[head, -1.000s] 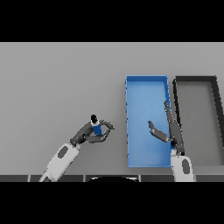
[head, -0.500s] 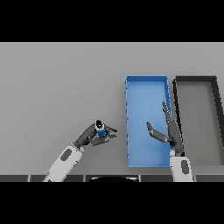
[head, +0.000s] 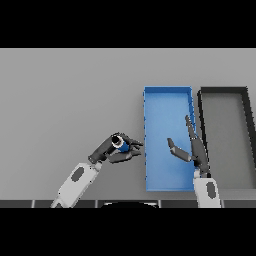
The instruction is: Pick up the blue pipe and place it into the blue bin.
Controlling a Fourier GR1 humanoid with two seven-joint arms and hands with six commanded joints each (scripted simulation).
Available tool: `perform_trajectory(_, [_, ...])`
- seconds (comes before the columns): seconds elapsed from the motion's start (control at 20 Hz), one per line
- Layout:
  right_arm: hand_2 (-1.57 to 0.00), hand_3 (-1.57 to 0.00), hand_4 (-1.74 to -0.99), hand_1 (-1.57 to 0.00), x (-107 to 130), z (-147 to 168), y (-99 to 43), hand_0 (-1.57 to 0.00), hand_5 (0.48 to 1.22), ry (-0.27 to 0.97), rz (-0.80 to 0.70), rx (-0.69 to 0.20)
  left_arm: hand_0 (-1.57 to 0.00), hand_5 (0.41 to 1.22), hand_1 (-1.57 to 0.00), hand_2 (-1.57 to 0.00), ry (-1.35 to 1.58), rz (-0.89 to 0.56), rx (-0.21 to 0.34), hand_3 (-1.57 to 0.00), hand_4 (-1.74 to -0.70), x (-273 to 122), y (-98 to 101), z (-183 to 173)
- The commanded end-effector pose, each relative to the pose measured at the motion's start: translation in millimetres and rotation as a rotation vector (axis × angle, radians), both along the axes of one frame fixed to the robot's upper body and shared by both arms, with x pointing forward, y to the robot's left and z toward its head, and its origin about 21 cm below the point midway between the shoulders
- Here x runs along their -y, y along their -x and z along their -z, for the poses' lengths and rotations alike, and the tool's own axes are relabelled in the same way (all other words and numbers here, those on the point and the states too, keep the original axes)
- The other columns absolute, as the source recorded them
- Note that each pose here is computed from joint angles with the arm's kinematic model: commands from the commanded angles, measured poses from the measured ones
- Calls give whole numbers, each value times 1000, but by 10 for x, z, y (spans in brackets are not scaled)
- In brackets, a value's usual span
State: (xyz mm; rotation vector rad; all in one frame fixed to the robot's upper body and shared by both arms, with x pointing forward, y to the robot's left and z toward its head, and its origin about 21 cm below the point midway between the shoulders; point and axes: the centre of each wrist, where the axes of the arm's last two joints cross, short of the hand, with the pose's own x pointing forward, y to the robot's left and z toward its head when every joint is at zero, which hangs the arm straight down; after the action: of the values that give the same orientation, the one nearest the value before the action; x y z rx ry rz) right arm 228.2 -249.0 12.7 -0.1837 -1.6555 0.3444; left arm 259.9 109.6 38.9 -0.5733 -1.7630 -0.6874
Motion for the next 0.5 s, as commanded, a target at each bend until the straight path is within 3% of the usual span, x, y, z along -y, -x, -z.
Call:
perform_trajectory(0.0, [1, 1, -1170, 1, 8, 10, 22, 1, 644, 5, 5, 1, -1560, 1217, -1562, -1563, -8, 0, -3, -1563, -1466, 2, -30, -43])
perform_trajectory(0.2, [1, 1, -1151, 1, 39, 5, 18, 1, 643, 5, 6, 22, -1566, 1220, -1567, -1568, -35, 18, -13, -1568, -1467, 30, -10, -98])
perform_trajectory(0.4, [1, 1, -1138, 1, -140, 67, 443, 1, 643, 17, 142, 63, -1569, 1220, -1569, -1570, -42, 15, -17, -1570, -1466, 33, -36, -97])
perform_trajectory(0.45, [1, 1, -1166, 1, -195, 72, 578, 1, 643, 23, 196, 69, -1569, 1220, -1570, -1570, -43, 17, -11, -1570, -1466, 33, -30, -96])
